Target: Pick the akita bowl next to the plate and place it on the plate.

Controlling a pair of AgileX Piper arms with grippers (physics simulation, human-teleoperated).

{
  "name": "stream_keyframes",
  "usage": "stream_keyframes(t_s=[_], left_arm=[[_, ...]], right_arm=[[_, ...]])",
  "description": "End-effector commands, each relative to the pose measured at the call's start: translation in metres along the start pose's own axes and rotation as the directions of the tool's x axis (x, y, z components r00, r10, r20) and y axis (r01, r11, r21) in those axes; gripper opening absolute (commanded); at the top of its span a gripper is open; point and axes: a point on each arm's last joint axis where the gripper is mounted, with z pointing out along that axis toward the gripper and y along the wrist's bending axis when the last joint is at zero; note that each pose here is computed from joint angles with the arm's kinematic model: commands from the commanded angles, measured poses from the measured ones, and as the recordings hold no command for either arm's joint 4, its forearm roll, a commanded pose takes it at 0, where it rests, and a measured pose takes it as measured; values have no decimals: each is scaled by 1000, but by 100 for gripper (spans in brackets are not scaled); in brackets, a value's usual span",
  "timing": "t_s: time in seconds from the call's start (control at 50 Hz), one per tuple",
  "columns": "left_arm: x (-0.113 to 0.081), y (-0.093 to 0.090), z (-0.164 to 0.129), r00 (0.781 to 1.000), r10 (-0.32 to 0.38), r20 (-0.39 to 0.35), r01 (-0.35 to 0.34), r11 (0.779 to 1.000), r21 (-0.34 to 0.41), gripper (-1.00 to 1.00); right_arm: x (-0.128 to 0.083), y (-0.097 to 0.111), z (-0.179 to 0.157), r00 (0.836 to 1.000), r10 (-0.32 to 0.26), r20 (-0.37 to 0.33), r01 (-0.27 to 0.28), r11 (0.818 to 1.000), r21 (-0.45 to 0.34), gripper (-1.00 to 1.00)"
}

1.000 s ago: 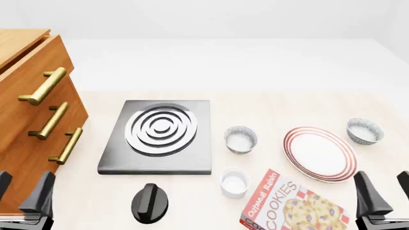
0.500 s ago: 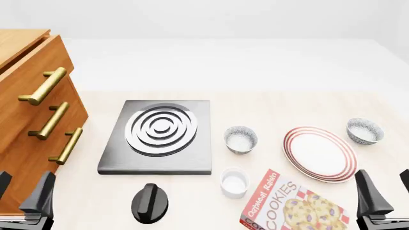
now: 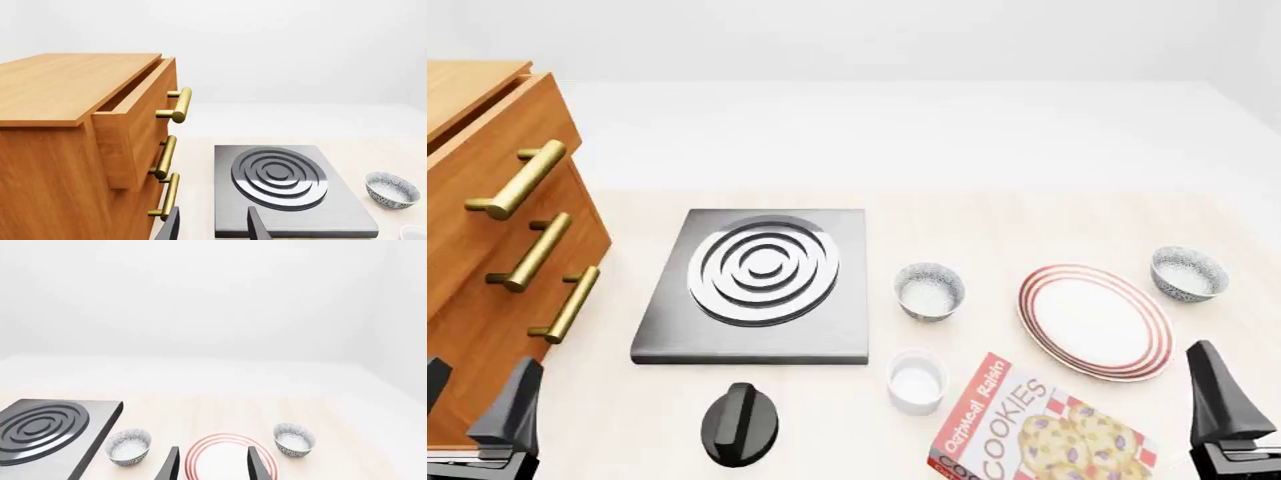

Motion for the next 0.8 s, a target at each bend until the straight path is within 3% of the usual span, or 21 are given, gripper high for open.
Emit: stream_keyframes(t_s=[0.02,0.38,0.8], left_arm=[[0,0,0,1000,0,0,0,1000,0,100],[0,0,0,1000,0,0,0,1000,0,100],[0,0,0,1000,0,0,0,1000,0,100]], right_arm=[[-15,0,-2,1000,-3,27,4,1000,-3,100],[-34,0,-4,998,5,58,-4,1000,-17,100],[-39,0,-1,998,-16,65,17,1000,-17,100]])
